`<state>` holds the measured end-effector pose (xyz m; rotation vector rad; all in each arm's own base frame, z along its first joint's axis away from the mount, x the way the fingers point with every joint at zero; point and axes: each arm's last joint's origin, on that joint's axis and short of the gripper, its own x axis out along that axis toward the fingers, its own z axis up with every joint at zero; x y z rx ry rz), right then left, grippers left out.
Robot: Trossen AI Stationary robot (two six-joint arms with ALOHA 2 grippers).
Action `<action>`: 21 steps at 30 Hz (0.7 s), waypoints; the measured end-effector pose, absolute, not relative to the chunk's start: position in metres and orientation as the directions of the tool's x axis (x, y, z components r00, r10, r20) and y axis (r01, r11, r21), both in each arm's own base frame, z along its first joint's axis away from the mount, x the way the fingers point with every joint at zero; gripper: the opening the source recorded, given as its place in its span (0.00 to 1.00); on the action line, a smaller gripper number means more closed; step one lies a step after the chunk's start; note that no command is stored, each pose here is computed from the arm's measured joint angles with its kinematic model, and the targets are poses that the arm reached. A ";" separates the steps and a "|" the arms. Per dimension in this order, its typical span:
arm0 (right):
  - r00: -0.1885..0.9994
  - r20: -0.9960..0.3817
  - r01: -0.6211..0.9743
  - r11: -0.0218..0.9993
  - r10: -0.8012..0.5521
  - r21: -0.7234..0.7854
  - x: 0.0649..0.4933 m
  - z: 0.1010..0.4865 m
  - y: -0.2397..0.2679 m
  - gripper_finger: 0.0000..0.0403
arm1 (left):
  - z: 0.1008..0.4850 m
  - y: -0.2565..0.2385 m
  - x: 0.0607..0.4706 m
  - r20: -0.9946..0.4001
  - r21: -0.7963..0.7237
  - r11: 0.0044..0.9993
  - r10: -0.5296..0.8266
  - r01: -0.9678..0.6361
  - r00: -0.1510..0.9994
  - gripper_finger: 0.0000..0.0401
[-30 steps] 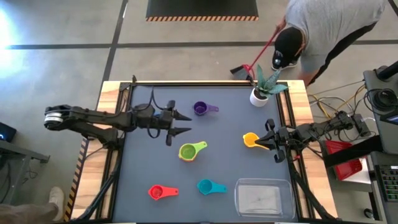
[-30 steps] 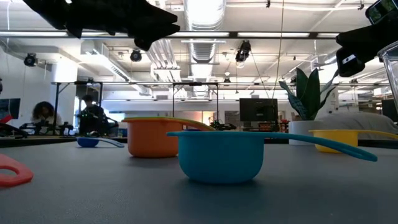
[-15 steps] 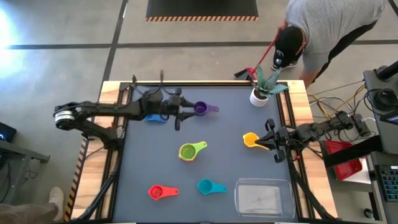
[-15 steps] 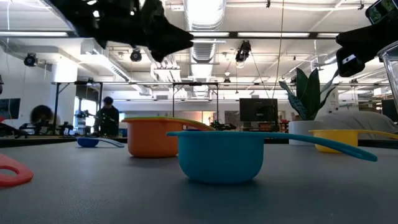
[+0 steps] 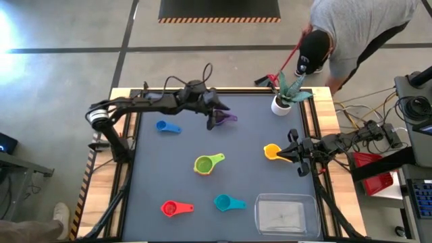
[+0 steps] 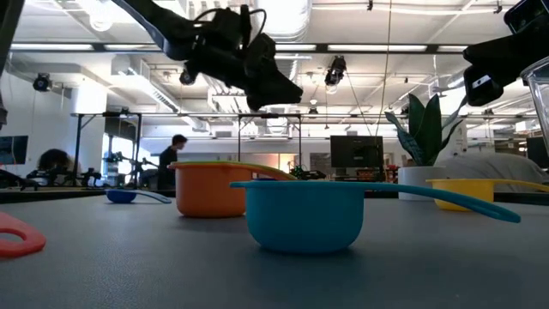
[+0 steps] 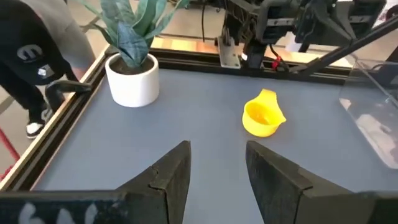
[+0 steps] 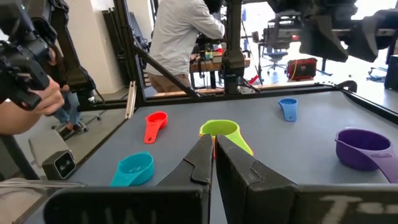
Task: Nest measuring cups in basket
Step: Stack the purple measuring cup on top of the green measuring cup
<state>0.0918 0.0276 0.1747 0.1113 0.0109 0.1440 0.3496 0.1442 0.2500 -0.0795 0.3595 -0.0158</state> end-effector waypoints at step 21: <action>0.990 -0.003 -0.143 0.983 0.144 0.112 0.092 0.175 0.028 0.02 | 0.234 0.155 0.336 -0.384 -0.113 0.993 -0.004 -0.043 0.923 0.34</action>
